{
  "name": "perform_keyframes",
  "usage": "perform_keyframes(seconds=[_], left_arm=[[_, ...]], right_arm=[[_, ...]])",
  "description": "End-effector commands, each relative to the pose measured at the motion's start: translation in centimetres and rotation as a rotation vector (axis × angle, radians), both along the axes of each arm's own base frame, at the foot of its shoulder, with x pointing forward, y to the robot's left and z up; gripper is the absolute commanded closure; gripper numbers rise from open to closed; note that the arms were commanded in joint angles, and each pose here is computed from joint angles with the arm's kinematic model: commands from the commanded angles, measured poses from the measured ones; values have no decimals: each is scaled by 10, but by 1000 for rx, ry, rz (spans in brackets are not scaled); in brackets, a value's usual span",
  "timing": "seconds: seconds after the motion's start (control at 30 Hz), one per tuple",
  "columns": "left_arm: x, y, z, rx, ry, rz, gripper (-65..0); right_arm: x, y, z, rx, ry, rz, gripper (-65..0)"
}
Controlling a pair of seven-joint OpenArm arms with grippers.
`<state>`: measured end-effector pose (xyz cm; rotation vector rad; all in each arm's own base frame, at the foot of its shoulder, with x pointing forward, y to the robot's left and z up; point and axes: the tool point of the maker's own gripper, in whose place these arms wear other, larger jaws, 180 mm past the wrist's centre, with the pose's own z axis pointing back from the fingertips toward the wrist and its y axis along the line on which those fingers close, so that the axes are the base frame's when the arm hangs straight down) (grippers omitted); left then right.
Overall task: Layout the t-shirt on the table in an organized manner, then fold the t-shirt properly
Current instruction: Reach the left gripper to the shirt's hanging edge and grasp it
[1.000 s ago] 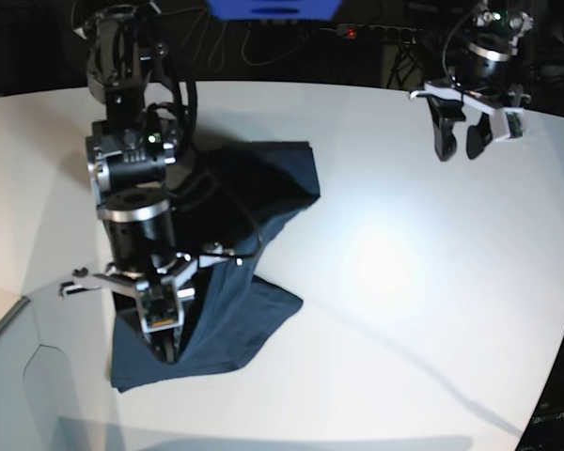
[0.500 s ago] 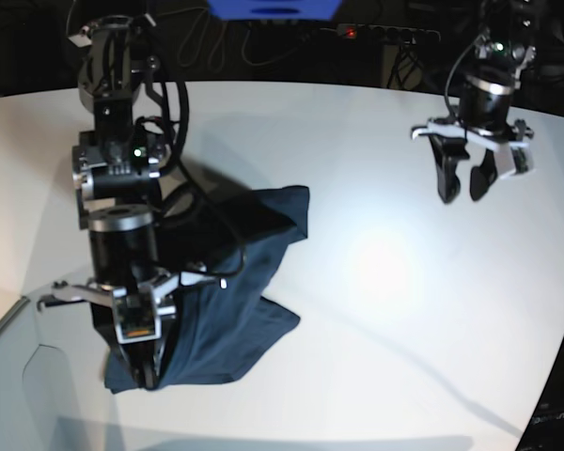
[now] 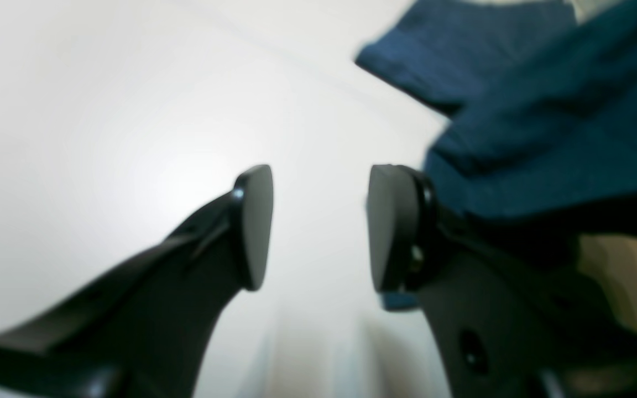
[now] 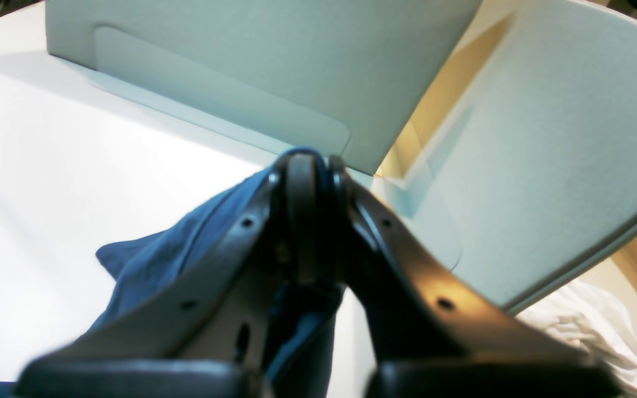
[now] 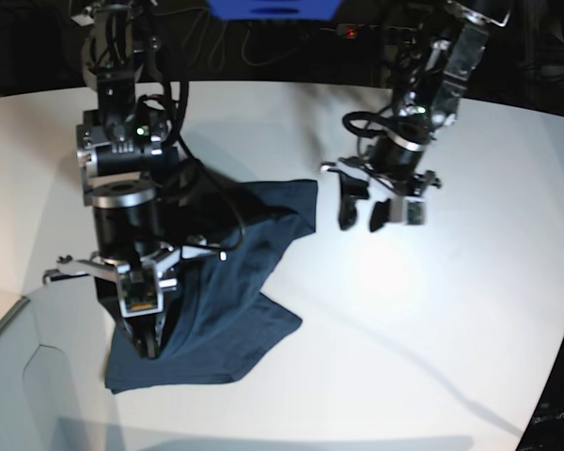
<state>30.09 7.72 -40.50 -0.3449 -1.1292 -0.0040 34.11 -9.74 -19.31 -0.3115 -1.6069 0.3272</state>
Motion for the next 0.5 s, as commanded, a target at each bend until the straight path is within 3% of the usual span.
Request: perform_keyframes(seconds=[0.0,0.13,0.3,0.47], left_arm=[[6,-2,5,-5,-30,3,-277],[-1,-18,-16,-12,28,-18,-292],[-7,-42,-29,-9,60,-93,-461],[-5,-58,-31,0,61,-145,-438]], right_arm=[[0,2,17,-3,-62,10,0],[1,2,19,-3,-66,10,0],[1,2,18,-4,-66,10,0],[1,2,18,-4,-65,10,0]])
